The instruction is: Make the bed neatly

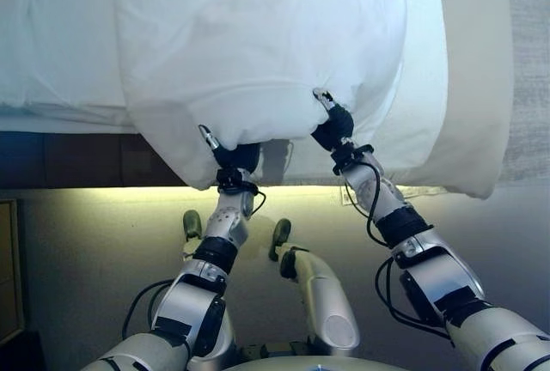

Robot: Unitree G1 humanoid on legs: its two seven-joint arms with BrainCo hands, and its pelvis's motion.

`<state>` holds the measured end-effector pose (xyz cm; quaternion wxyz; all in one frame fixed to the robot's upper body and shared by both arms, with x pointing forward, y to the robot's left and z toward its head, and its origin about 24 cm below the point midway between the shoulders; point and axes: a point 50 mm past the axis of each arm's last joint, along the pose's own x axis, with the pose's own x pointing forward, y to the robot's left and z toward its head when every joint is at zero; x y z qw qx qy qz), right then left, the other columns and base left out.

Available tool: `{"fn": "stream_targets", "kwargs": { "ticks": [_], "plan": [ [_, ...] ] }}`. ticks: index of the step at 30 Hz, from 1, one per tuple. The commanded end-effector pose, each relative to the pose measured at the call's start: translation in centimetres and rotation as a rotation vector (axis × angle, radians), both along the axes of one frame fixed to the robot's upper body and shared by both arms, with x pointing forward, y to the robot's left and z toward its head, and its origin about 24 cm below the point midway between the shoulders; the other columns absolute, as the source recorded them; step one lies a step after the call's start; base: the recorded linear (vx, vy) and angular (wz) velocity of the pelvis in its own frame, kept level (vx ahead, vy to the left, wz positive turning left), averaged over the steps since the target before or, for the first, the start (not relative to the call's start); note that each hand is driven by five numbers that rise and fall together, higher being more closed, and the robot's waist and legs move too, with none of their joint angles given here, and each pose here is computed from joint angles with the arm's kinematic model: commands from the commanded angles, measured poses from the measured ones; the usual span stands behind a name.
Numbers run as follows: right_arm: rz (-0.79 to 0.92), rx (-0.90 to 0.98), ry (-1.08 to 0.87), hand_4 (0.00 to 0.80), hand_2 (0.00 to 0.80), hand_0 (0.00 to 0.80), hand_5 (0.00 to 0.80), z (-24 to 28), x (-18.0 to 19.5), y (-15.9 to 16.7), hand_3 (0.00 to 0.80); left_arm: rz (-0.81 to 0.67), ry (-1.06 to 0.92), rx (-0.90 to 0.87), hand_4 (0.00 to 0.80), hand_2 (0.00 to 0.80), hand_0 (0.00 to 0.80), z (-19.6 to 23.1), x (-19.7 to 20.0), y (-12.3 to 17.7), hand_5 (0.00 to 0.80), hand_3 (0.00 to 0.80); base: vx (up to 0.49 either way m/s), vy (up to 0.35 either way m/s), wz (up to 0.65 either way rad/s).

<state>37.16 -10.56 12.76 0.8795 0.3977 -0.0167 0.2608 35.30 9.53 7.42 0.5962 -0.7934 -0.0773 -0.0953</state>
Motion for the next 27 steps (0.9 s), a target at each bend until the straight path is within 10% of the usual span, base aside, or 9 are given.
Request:
{"fn": "stream_targets", "kwargs": {
  "ticks": [1,6,7,8,27],
  "plan": [
    [0.036,0.058,-0.159,0.800,0.800,0.800,0.800,1.7,-1.0,-0.9,0.800,0.171,-0.091,-0.015,0.000,0.000,0.000,2.9,1.1,3.9,0.000,0.000,0.048,0.034,0.07],
    [0.058,-0.017,-0.089,0.800,0.800,0.800,0.800,-0.7,-1.6,-1.8,0.800,0.245,-0.069,-0.003,0.000,0.000,0.000,2.4,1.0,6.9,0.000,0.000,0.018,0.024,0.03],
    [0.057,-0.039,-0.067,0.097,0.097,0.097,0.097,-1.2,-1.7,-1.9,0.097,0.257,-0.064,-0.002,0.000,0.000,0.000,2.4,1.0,7.3,0.000,0.000,0.091,0.014,0.03],
    [0.043,-0.071,-0.037,0.000,0.000,0.000,0.000,-2.0,-1.9,-2.2,0.000,0.267,-0.058,0.001,0.000,0.000,0.000,2.1,0.8,7.7,0.000,0.000,0.088,0.014,0.03],
    [0.185,-0.290,0.656,0.000,0.000,0.000,0.000,-20.0,-17.1,-8.4,0.000,0.529,0.210,0.015,0.000,0.000,0.000,-6.7,-6.3,16.7,0.000,0.000,0.118,0.082,0.03]
  ]
}}
